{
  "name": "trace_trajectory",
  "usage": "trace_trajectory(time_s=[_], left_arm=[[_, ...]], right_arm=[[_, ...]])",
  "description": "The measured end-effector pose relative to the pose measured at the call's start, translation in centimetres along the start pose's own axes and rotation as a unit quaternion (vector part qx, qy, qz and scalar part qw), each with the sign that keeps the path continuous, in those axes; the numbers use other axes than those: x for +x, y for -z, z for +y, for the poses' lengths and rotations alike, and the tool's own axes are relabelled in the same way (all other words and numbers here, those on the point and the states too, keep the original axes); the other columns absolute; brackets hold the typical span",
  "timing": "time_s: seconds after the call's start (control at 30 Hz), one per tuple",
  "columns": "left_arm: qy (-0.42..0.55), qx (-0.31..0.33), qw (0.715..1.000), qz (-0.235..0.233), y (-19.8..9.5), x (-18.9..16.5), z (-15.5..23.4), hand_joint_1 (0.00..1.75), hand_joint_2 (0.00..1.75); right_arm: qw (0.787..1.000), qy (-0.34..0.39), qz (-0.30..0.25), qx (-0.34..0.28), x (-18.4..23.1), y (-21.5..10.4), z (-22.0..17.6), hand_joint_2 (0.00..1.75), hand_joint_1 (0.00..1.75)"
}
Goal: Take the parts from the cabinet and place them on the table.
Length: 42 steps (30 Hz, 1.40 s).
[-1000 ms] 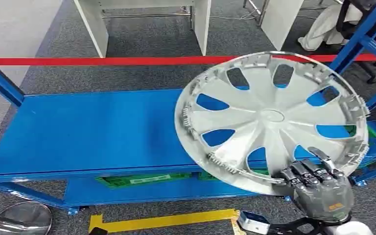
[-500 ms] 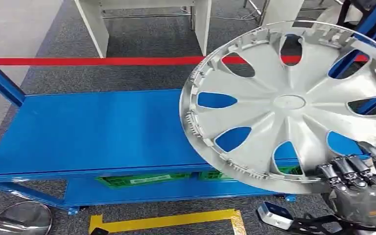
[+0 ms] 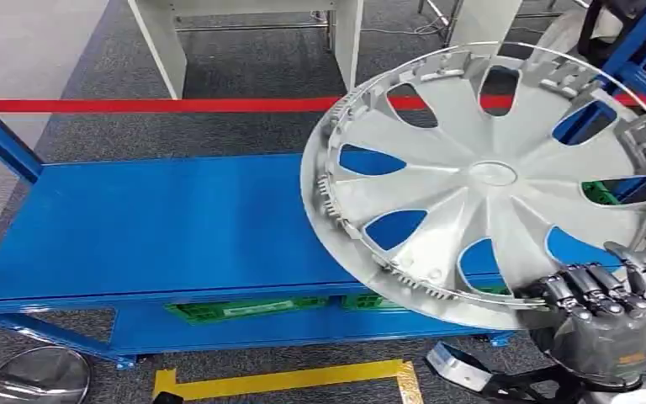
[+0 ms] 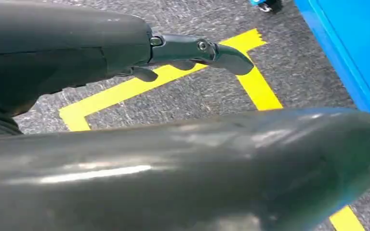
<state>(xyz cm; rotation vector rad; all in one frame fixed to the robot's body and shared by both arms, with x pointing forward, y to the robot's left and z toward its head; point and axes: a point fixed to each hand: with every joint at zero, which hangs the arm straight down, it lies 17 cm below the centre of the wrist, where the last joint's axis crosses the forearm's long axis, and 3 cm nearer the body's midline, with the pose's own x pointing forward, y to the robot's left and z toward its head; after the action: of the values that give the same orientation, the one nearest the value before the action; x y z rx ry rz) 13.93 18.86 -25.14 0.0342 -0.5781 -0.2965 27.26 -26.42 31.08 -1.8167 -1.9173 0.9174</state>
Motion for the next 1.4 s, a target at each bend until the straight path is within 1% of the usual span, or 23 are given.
trace_trajectory(time_s=[0.2, 0.3, 0.33, 0.37, 0.43, 0.5, 0.63, 0.77, 1.07, 1.23, 1.4], left_arm=[[0.004, 0.006, 1.000, 0.008, 0.0, -0.3, 0.3, 0.00, 0.00], [0.002, 0.003, 1.000, 0.008, 0.0, -0.4, 0.4, 0.00, 0.00], [0.000, 0.002, 1.000, 0.008, 0.0, -0.4, 0.4, 0.00, 0.00], [-0.001, 0.001, 1.000, 0.008, 0.0, -0.3, 0.3, 0.00, 0.00], [-0.003, 0.001, 1.000, 0.009, 0.0, -0.4, 0.4, 0.00, 0.00], [-0.003, -0.001, 1.000, 0.014, -0.1, -0.8, 0.3, 0.00, 0.00], [-0.005, -0.001, 1.000, 0.017, -0.1, -0.9, 0.4, 0.00, 0.00], [-0.011, 0.004, 1.000, 0.024, -0.1, -1.2, 0.8, 0.00, 0.00], [-0.012, 0.003, 1.000, 0.029, -0.2, -1.7, 0.9, 0.00, 0.00], [-0.011, 0.008, 1.000, 0.025, 0.1, -1.3, 1.5, 0.00, 0.00], [-0.014, 0.007, 1.000, 0.024, 0.1, -1.2, 1.3, 0.00, 0.00]], right_arm=[[0.999, 0.042, 0.007, -0.001, 1.9, 0.1, 0.1, 1.75, 1.75], [0.996, 0.085, 0.014, -0.004, 3.2, 0.3, -0.1, 1.75, 1.75], [0.994, 0.110, 0.006, -0.008, 4.1, 0.3, -0.4, 1.75, 1.75], [0.991, 0.135, -0.014, -0.014, 5.2, 0.3, -0.7, 1.75, 1.75], [0.977, 0.201, -0.059, -0.038, 7.5, 0.0, -2.0, 1.75, 1.75], [0.968, 0.231, -0.077, -0.055, 8.5, -0.6, -2.4, 1.75, 1.75], [0.965, 0.253, -0.053, -0.045, 8.9, -1.2, -1.3, 1.75, 1.75], [0.964, 0.263, -0.037, -0.021, 9.2, -2.3, -0.1, 1.75, 1.75], [0.958, 0.285, -0.014, 0.019, 10.0, -4.2, 2.4, 1.75, 1.75], [0.954, 0.297, -0.002, 0.028, 10.2, -4.7, 3.2, 1.75, 1.75], [0.951, 0.307, 0.006, 0.035, 10.3, -5.1, 3.8, 1.75, 1.75]])
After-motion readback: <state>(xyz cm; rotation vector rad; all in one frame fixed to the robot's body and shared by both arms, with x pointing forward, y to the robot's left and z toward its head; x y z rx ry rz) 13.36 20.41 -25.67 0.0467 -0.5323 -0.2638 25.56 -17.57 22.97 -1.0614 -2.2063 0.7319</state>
